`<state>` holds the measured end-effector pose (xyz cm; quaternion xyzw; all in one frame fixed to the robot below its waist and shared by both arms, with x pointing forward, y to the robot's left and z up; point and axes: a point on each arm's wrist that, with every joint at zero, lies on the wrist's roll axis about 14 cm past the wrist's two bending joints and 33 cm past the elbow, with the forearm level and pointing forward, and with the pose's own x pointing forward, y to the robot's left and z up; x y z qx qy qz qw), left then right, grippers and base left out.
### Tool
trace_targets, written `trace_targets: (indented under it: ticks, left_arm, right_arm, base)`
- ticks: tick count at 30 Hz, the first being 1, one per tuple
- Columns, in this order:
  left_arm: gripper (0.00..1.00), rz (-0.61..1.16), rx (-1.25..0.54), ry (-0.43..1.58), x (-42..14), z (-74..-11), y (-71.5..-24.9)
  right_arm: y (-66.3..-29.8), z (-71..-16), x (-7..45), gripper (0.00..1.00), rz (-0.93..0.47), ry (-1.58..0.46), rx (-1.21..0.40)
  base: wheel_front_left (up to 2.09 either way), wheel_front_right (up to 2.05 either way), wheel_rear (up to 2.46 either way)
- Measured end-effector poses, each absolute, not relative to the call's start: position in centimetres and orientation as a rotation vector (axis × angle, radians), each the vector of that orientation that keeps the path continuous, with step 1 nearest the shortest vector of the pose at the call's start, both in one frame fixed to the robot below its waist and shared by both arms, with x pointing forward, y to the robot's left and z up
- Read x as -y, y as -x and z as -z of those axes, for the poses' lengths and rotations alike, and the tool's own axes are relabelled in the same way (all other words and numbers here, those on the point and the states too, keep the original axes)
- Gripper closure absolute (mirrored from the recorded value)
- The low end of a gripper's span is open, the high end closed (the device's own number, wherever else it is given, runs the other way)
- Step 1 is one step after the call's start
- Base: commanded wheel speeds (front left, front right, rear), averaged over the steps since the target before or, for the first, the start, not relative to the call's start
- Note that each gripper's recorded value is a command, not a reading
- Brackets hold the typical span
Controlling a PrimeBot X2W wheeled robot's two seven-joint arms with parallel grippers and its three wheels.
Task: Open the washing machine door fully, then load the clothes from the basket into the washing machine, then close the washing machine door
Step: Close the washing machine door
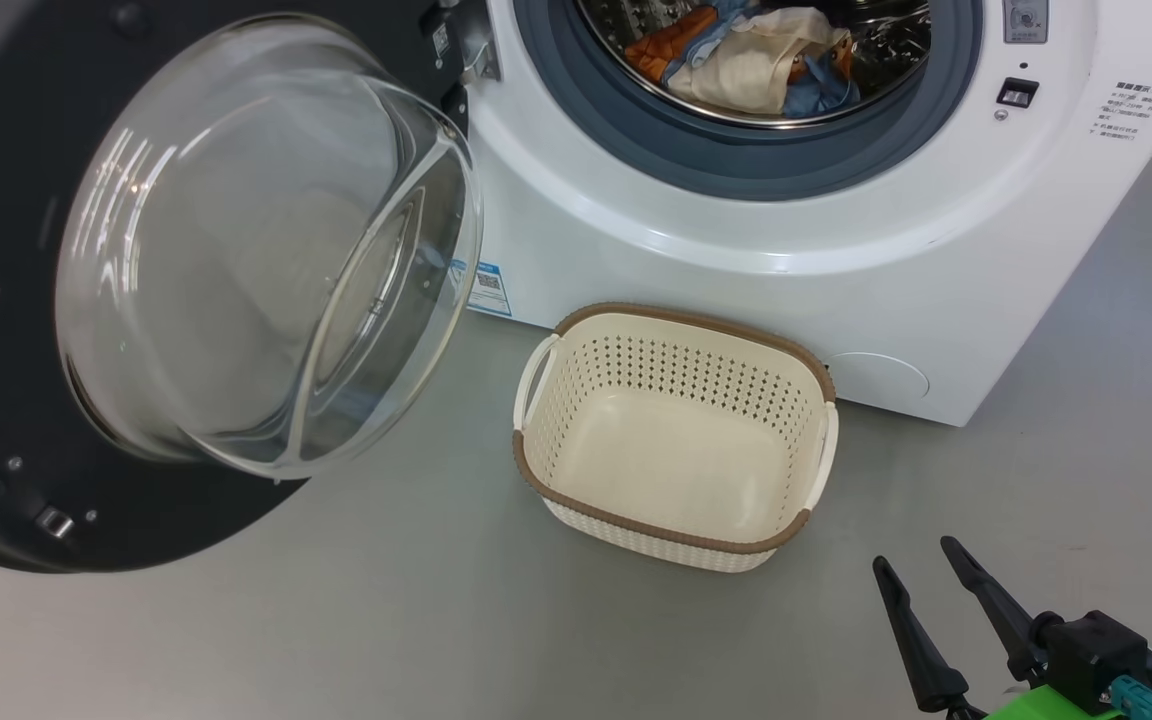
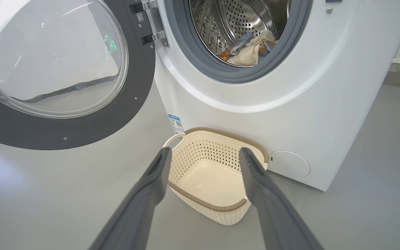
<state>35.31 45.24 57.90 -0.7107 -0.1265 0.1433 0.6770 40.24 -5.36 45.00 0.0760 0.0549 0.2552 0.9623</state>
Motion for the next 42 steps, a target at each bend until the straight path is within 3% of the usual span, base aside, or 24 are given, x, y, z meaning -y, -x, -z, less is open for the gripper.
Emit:
trace_targets:
  ticks: [25, 42]
  left_arm:
    - [1.00, -0.007, -0.001, 1.530, -36.1, -58.0, -33.0]
    - [1.00, 0.348, -0.125, 1.512, -23.6, -60.4, -33.2]
  right_arm:
    - [-40.1, -46.1, 4.4, 0.00, -0.532, -0.163, -0.083]
    - [-39.8, -46.5, 5.0, 0.00, -0.493, -0.188, -0.075]
  base:
    - [0.00, 0.00, 0.00]
    - [0.00, 0.00, 0.00]
